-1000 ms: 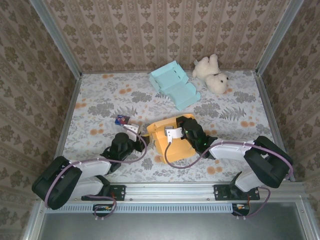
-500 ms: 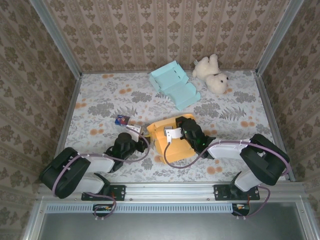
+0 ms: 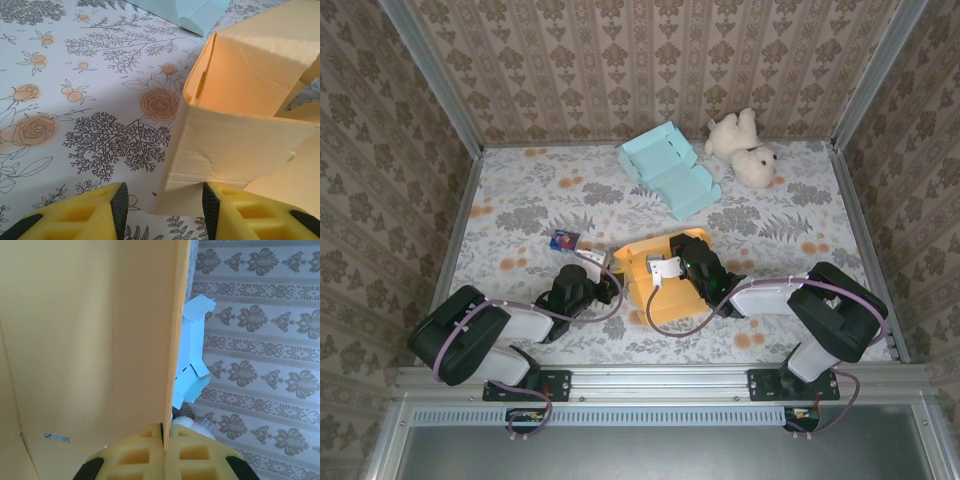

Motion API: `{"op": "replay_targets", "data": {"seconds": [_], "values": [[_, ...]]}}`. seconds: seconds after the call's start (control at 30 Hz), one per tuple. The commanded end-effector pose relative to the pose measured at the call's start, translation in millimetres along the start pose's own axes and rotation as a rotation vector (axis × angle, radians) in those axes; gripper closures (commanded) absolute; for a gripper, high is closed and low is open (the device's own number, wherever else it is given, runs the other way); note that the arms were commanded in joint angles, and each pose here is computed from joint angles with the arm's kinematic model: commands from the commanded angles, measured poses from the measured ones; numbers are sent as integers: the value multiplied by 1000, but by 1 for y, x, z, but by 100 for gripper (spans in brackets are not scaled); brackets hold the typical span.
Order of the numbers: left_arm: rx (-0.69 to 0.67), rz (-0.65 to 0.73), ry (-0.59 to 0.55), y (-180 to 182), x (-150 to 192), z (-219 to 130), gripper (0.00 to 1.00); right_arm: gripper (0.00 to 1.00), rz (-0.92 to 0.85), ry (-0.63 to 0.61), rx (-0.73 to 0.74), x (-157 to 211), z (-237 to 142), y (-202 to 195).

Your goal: Fold the paper box

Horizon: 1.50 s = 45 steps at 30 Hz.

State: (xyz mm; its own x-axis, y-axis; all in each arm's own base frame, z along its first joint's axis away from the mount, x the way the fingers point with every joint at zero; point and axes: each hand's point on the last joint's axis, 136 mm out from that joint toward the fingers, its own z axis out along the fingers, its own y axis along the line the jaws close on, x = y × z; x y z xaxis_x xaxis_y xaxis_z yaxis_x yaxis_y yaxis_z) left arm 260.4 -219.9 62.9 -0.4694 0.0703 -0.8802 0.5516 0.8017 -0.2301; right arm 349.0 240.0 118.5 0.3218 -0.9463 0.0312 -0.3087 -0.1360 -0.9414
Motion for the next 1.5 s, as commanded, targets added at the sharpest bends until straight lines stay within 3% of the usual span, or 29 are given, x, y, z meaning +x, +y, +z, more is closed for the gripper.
{"op": "replay_targets", "data": {"seconds": [0.0,1.47], "values": [[32,0,-58,-9,-19,3,55,100,-51,10,-50,0,-1,20],[197,-50,-107,-57,-29,23,72,100,-101,10,-79,-6,1,35]]}}
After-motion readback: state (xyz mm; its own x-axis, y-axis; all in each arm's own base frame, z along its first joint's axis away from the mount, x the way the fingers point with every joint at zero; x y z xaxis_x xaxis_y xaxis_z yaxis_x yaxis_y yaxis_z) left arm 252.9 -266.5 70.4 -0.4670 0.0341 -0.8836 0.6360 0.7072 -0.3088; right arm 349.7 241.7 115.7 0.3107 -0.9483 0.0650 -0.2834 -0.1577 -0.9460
